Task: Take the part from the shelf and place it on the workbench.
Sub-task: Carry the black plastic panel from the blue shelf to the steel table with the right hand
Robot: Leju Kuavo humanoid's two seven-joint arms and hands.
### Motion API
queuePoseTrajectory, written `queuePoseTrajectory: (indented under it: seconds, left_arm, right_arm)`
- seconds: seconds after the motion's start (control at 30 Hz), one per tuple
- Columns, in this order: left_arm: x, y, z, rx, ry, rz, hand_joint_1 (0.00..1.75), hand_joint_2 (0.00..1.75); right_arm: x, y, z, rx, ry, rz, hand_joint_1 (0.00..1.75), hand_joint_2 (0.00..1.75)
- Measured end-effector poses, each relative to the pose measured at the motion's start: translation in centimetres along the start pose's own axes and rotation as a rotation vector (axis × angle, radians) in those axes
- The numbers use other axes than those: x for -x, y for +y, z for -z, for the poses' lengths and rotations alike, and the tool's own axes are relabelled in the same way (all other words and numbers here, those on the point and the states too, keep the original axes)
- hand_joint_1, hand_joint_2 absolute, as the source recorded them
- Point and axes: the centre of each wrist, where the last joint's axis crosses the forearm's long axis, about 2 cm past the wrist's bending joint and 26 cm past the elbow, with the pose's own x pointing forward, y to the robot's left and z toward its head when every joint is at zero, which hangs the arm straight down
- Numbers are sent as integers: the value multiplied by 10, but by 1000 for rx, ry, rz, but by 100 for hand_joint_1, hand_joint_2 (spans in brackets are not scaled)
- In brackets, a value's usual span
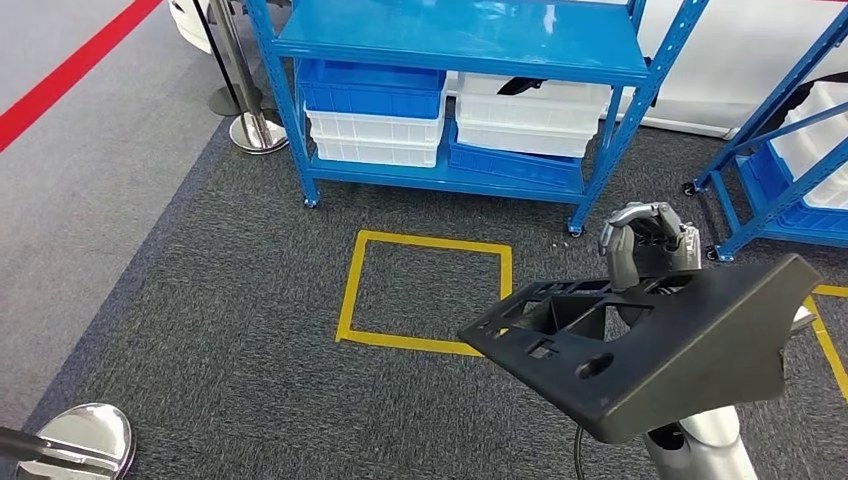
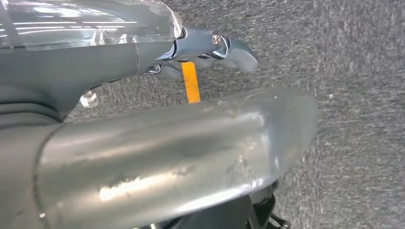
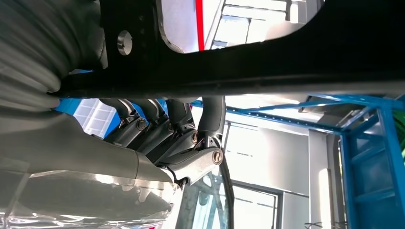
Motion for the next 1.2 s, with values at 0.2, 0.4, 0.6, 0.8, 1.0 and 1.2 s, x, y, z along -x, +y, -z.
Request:
queuePoseTrajectory:
  seconds: [0.2,0.4,0.6,0.8,1.0,1.2]
  left_arm:
    - [1,-2,-1,2,2,-6,0,0]
    - [0,-2,0,13,-27,28,0,0]
    - [0,-3,0,58,-34,97,0,0]
    - [2,-2,-1,108,-28,184,0,0]
    - [2,-3,-2,144,-29,254,0,0]
    - [3,-2,-2,149,-30,275,0,0]
  right_arm:
    - [1,0,1,2,5,0,175,175]
    - [2,0,3,3,3,1,175,175]
    - [5,3,4,9,13,10,175,175]
    - [8,7,13,0,4,24,175,175]
    - [10,8,23,-10,-2,33,175,175]
    - [12,9,28,-16,0,38,175,175]
